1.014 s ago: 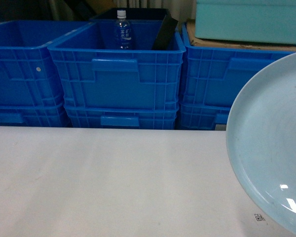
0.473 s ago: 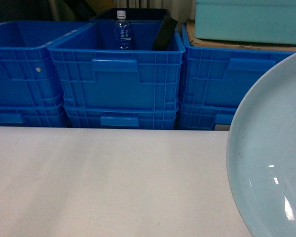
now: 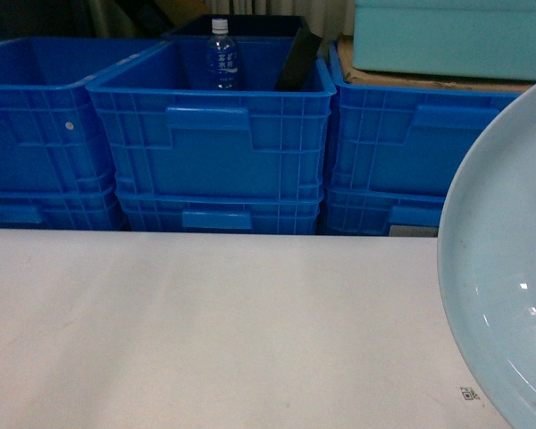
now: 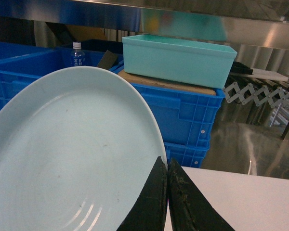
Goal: Place blue tray on left shelf second layer neatly
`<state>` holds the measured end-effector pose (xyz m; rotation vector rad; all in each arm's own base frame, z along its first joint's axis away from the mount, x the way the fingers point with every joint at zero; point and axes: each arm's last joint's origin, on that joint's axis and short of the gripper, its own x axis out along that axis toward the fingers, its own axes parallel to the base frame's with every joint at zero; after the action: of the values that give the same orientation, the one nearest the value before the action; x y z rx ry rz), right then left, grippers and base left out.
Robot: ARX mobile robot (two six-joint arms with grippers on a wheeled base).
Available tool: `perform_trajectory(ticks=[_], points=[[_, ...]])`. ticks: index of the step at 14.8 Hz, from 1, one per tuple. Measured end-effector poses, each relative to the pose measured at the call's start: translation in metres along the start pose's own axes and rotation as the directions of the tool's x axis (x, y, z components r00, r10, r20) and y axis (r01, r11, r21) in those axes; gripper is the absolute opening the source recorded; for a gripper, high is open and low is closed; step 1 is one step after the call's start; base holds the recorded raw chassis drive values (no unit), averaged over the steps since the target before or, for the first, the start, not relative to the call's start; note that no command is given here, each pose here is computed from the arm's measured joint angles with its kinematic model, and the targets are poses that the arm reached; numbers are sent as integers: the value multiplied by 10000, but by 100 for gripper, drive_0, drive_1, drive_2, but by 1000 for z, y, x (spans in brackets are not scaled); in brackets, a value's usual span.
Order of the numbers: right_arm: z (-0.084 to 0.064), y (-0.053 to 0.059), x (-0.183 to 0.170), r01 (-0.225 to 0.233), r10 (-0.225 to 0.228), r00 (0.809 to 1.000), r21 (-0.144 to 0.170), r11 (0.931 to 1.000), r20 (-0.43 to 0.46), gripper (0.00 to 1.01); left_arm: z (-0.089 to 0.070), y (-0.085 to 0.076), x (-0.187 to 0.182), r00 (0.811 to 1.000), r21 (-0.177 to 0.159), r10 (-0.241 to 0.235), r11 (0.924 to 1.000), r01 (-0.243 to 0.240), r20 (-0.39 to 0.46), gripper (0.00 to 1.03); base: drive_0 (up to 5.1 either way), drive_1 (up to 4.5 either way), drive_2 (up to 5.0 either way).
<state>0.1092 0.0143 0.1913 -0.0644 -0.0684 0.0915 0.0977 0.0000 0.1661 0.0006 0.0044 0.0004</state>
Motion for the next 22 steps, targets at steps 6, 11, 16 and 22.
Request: perform_trajectory(ticks=[6,11,16,22], points=[[0,0,0,-4,4,10000,0,10000,4,2,0,0,0,10000,0,15,10000,-15,-4,98,-63,-63,-63],[0,0,0,0,0,10000,0,10000,-4,2,0,0,0,10000,0,-4,10000,4,0,98,-170,-170,-170],[0,0,0,-4,4,10000,0,10000,0,2,0,0,0,10000,0,4,10000,-4,0,98,-163,-163,-163],[0,0,0,-4,4,10000,0,10000,-4,2,0,0,0,10000,0,0,10000,0,0,98,-160,-160,-160]])
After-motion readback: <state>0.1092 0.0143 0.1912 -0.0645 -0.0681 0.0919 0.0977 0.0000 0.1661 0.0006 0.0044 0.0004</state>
